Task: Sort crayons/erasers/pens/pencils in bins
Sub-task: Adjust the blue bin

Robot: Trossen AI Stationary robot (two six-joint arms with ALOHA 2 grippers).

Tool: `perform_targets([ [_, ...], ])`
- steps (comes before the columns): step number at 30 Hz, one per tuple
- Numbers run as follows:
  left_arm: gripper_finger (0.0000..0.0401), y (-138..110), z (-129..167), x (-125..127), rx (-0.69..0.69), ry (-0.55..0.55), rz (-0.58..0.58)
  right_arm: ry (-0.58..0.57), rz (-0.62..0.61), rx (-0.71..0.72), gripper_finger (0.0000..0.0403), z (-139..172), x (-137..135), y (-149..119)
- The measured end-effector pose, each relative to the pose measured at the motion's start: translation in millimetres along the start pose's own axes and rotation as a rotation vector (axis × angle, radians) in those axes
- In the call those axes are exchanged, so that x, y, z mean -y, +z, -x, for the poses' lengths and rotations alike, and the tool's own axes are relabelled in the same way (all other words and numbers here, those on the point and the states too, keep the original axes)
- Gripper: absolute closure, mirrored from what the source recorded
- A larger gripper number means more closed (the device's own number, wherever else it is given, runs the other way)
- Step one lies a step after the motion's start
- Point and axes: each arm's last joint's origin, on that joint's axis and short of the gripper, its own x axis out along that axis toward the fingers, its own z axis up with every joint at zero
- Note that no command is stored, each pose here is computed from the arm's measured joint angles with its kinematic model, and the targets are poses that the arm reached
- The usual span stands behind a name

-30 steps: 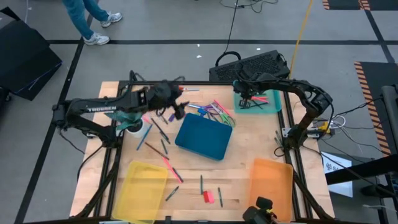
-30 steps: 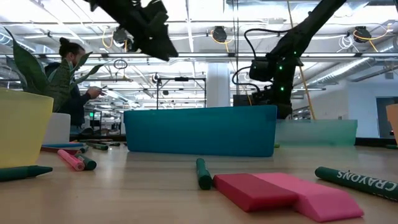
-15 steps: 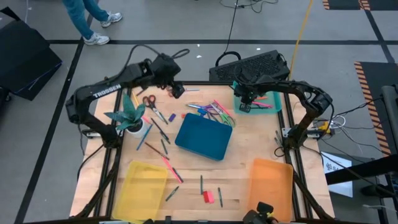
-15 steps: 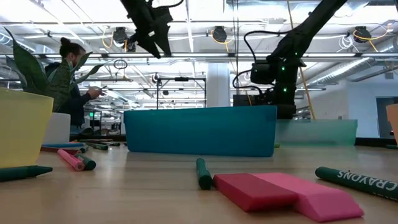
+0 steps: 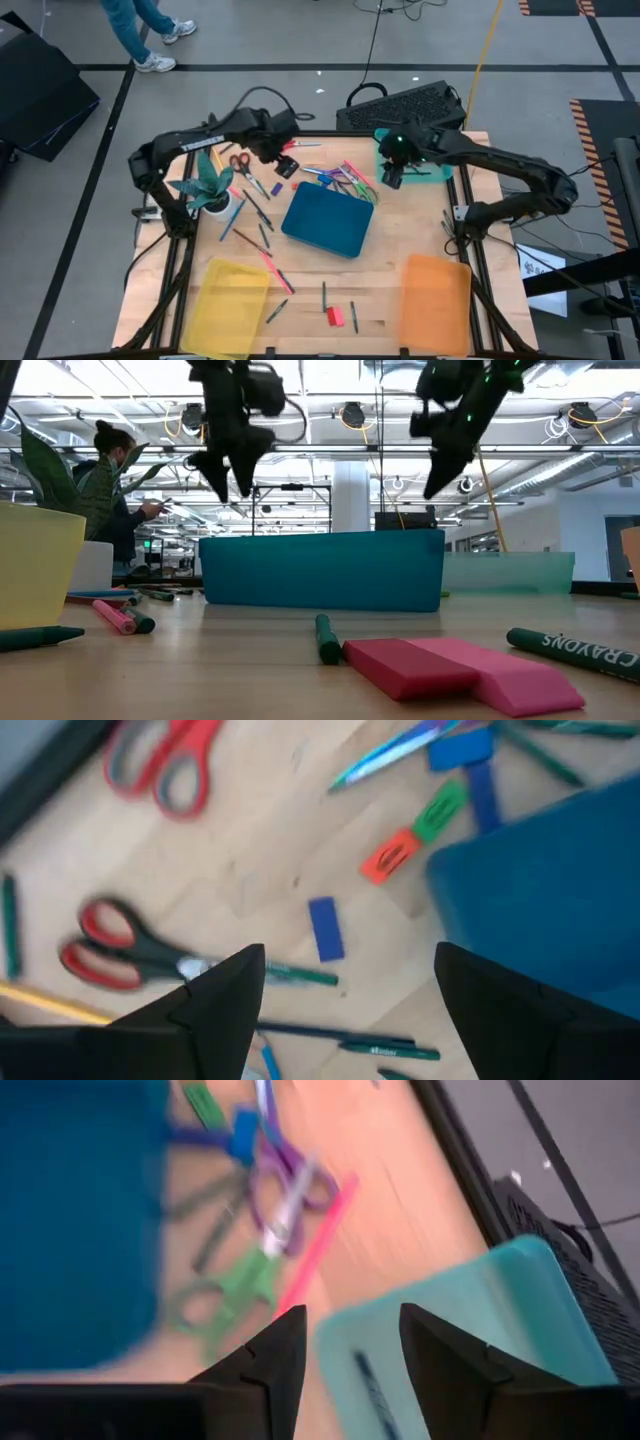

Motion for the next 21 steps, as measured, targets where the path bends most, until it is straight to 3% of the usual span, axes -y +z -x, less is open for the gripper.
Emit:
perform_targets([
  [6,0.0105,-2,-39,3,-0.241,0.075,0.241,0.032,-0.067,0.113,0.0251,16,-16,7],
  [9,0.0105,-8,-48,12,-0.318,0.099,0.277,0.033,-0.058,0.146,0.0252,15,-17,11],
  [15,0.0105,-18,-42,41,-0.313,0.088,0.322,0.023,-0.028,0.176,0.0252,9,-16,16],
  [21,0.0105,-34,-19,88,-0.232,0.061,0.390,0.017,0.039,0.174,0.0252,-1,-16,20],
])
